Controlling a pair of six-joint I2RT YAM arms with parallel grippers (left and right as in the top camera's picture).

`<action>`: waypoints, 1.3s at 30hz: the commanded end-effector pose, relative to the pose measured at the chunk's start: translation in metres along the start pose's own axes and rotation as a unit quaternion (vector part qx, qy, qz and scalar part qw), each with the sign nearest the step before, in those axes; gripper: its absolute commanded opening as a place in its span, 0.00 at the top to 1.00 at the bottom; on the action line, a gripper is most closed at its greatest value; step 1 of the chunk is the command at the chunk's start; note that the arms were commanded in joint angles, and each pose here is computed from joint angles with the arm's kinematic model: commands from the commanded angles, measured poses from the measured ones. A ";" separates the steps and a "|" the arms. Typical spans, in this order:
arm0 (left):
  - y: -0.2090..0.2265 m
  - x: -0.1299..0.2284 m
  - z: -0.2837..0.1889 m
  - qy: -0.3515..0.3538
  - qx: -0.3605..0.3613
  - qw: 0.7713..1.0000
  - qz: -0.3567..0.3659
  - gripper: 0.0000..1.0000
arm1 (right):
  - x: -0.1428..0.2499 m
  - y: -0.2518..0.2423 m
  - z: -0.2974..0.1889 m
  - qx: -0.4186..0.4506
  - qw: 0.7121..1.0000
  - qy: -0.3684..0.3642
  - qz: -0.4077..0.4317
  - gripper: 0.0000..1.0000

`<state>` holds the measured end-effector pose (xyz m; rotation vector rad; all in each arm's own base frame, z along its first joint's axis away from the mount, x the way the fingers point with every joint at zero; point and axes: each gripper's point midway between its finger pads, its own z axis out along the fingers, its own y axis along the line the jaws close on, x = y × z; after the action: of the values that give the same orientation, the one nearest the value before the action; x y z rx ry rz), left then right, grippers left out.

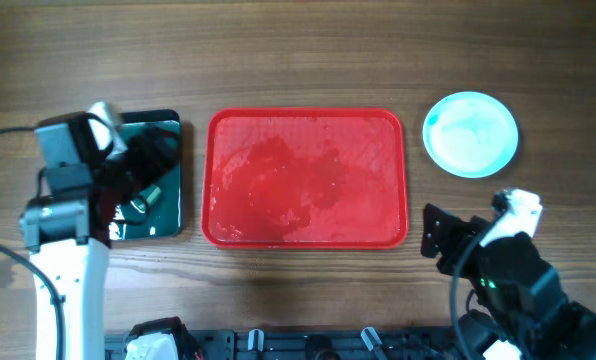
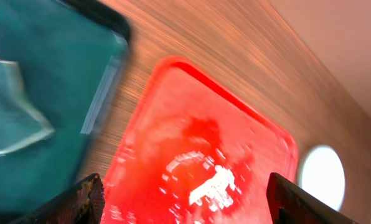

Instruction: Clean dirty plates on tray and stack at the side

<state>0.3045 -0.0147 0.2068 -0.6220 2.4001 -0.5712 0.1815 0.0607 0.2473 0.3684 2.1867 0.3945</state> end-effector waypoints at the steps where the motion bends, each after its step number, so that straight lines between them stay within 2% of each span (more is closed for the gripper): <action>1: -0.029 0.026 0.009 0.043 0.033 0.997 0.053 0.00 | 0.000 -0.014 0.004 0.031 0.999 -0.020 0.004 0.00; 5: -0.033 0.034 0.017 0.061 0.033 0.996 0.060 0.00 | 0.001 -0.014 0.006 0.035 0.999 -0.017 0.002 0.00; 18: -0.033 0.034 0.017 0.062 0.033 0.996 0.060 0.00 | -0.001 -0.015 0.003 0.032 0.999 -0.022 0.004 0.00; 21: -0.033 0.034 0.017 0.062 0.033 0.996 0.060 0.00 | 0.002 -0.047 -0.002 0.095 0.995 -0.022 -0.004 0.00; 24: -0.033 0.034 0.017 0.062 0.033 0.996 0.060 0.00 | 0.001 -0.083 -0.014 0.163 0.985 -0.037 0.042 0.00; 26: -0.033 0.034 0.017 0.062 0.033 0.996 0.060 0.00 | -0.005 -0.091 -0.022 0.164 0.981 -0.069 0.076 0.00; 28: -0.033 0.034 0.017 0.062 0.033 0.996 0.060 0.00 | -0.010 -0.080 -0.015 0.114 0.988 -0.092 0.047 0.00; 30: -0.033 0.034 0.017 0.062 0.033 0.996 0.060 0.00 | -0.010 -0.058 0.011 0.024 0.993 -0.118 -0.018 0.00; 32: -0.033 0.034 0.017 0.062 0.033 0.996 0.060 0.00 | 0.000 -0.054 0.037 -0.028 0.990 -0.137 -0.017 0.00; 35: -0.033 0.034 0.017 0.062 0.033 0.996 0.060 0.00 | 0.008 -0.046 0.060 -0.088 0.981 -0.173 -0.027 0.00; 39: -0.033 0.034 0.017 0.062 0.033 0.996 0.060 0.00 | 0.007 -0.047 0.076 -0.112 0.967 -0.224 -0.038 0.00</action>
<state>0.3003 -0.0610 0.1980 -0.4585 2.4943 -0.6430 0.2281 0.0259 0.1830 0.2807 1.7359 0.4414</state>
